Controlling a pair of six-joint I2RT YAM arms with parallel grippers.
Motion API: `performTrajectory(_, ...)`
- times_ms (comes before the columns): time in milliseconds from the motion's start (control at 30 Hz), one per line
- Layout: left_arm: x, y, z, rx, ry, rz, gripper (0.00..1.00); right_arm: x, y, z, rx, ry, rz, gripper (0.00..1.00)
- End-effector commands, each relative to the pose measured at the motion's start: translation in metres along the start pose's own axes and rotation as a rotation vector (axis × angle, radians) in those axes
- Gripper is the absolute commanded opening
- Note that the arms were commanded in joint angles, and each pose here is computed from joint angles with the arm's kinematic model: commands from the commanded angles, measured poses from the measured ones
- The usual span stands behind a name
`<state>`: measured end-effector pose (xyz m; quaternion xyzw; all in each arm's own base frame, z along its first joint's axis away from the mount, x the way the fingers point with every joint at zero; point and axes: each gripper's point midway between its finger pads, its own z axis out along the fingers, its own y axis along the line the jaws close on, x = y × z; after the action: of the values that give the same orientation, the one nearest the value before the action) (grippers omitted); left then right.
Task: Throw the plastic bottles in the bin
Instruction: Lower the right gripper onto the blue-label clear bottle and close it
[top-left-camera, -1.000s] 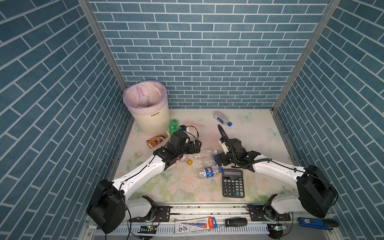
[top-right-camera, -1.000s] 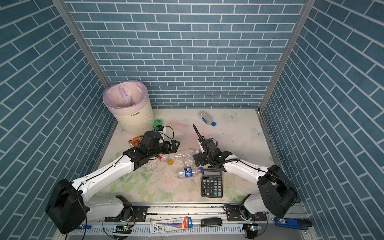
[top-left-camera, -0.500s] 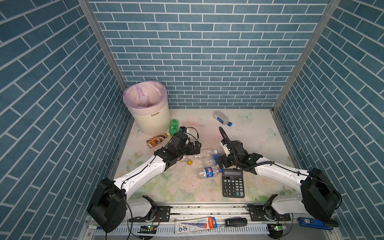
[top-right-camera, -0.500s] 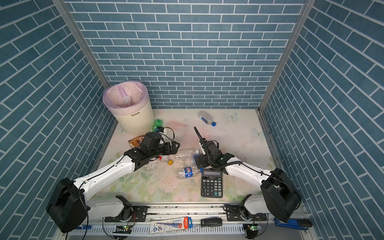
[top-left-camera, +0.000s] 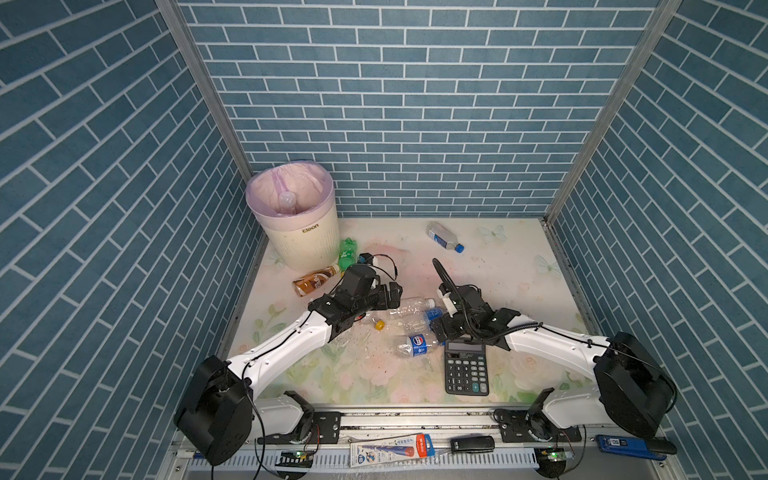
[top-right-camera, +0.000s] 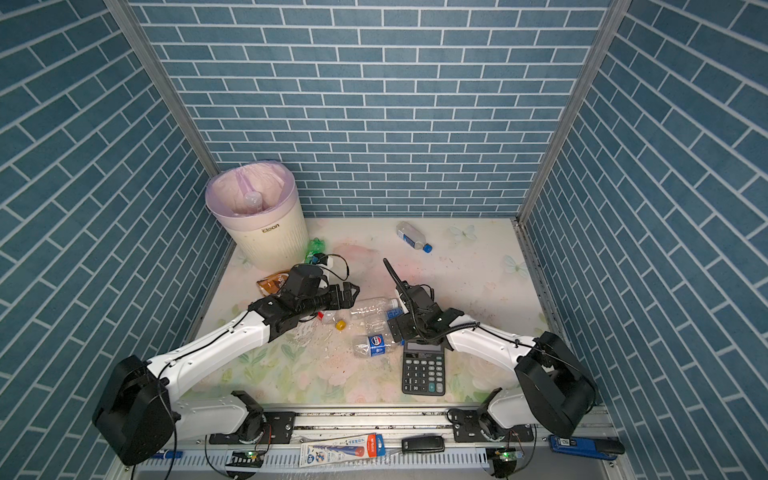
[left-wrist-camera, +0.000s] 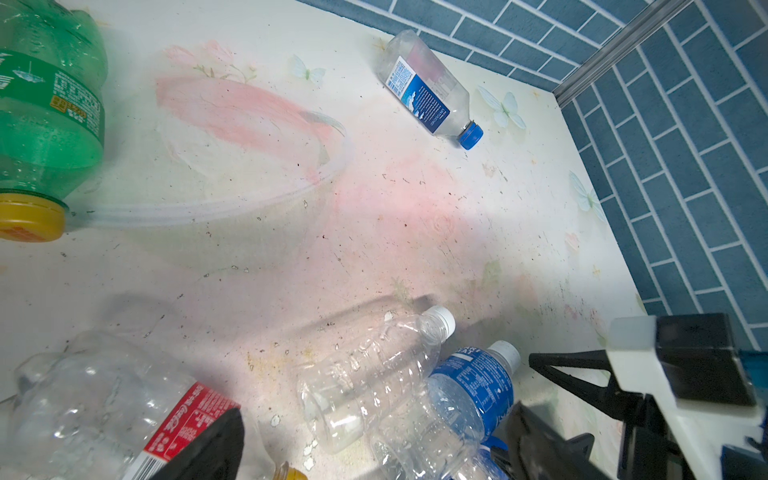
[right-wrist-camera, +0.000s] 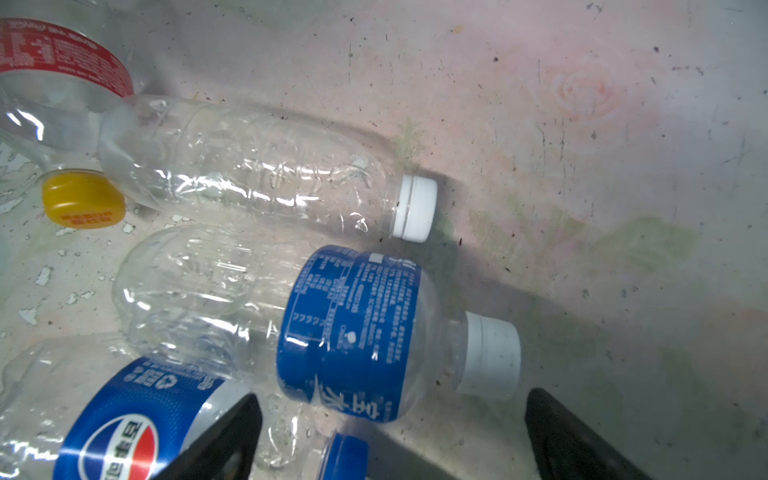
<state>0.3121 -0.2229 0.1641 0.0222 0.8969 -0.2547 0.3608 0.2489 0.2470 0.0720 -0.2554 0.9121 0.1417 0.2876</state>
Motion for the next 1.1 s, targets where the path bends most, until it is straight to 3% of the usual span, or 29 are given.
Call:
performTrajectory(0,0.005,0.003,0.003,-0.011,0.006,0.01,0.99,0.007,-0.005,0.007,0.034,0.021,0.023,0.99)
performTrajectory(1067,0.011,0.014,0.006,-0.07,0.029,0.052,0.99,-0.04,-0.007,0.04,0.036,-0.003,0.061,0.99)
